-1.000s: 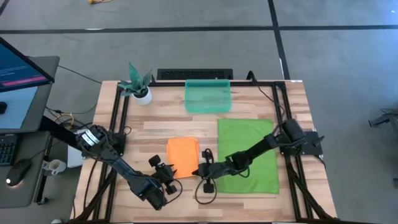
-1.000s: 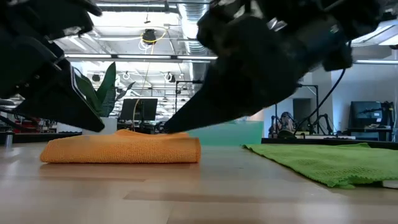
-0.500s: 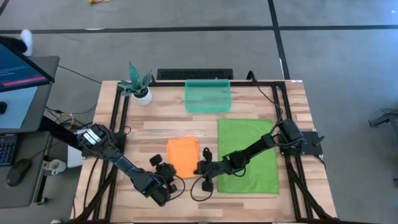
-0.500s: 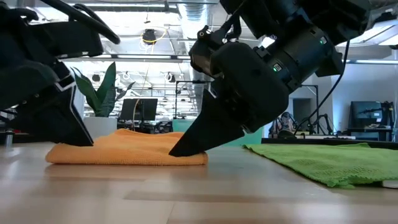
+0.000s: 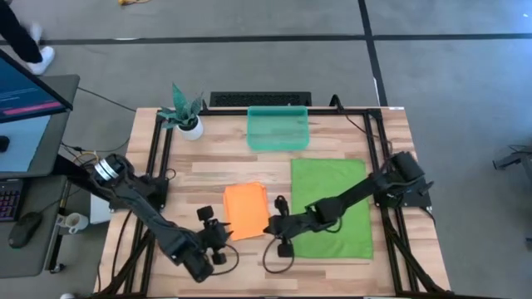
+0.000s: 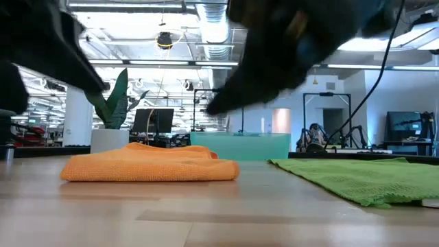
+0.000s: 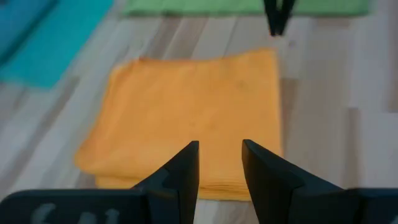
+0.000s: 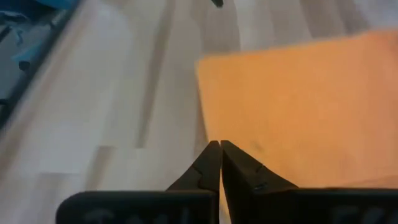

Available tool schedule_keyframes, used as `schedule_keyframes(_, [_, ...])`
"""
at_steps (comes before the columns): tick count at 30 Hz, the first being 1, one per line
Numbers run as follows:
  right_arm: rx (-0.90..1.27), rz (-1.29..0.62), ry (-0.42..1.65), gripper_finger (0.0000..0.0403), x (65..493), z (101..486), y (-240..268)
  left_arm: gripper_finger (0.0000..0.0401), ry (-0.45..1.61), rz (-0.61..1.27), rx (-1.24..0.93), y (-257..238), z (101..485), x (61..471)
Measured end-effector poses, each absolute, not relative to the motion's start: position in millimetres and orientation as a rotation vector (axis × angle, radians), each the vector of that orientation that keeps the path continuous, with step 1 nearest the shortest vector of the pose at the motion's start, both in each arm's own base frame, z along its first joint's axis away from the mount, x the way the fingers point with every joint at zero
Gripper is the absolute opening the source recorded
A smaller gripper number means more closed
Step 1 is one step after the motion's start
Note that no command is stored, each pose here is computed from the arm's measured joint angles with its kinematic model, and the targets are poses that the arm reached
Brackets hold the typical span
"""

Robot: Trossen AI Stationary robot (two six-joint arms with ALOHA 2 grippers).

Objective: Roll microfiber towels into tight, uniform cylinder then place into a basket
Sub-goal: Roll the orange towel

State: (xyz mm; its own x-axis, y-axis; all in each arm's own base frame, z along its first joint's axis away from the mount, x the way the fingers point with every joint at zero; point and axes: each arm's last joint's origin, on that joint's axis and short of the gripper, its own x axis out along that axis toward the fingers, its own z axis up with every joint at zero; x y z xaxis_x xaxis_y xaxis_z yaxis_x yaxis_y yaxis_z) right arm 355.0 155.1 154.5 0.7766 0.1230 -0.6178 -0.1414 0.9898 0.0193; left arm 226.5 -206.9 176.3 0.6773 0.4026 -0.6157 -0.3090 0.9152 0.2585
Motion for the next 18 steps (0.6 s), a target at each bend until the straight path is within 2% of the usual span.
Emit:
schedule_keyframes(5, [-0.187,0.170,0.589,0.0023,328.4,196.5,175.7,0.0114,0.609,0.296,0.293,-225.4,211.2,221.4])
schedule_keyframes(11, [-0.470,0.108,0.481,0.0018,297.9,220.8,204.7,0.0114,0.542,0.180,0.540,-251.2,248.9,234.6])
schedule_keyframes(15, [-0.584,0.122,0.475,0.0028,292.8,219.2,211.7,0.0114,0.573,0.153,0.664,-256.5,246.1,243.9])
schedule_keyframes(18, [-0.585,0.108,0.485,0.0036,300.0,211.2,210.0,0.0114,0.627,0.155,0.717,-256.4,231.1,246.6])
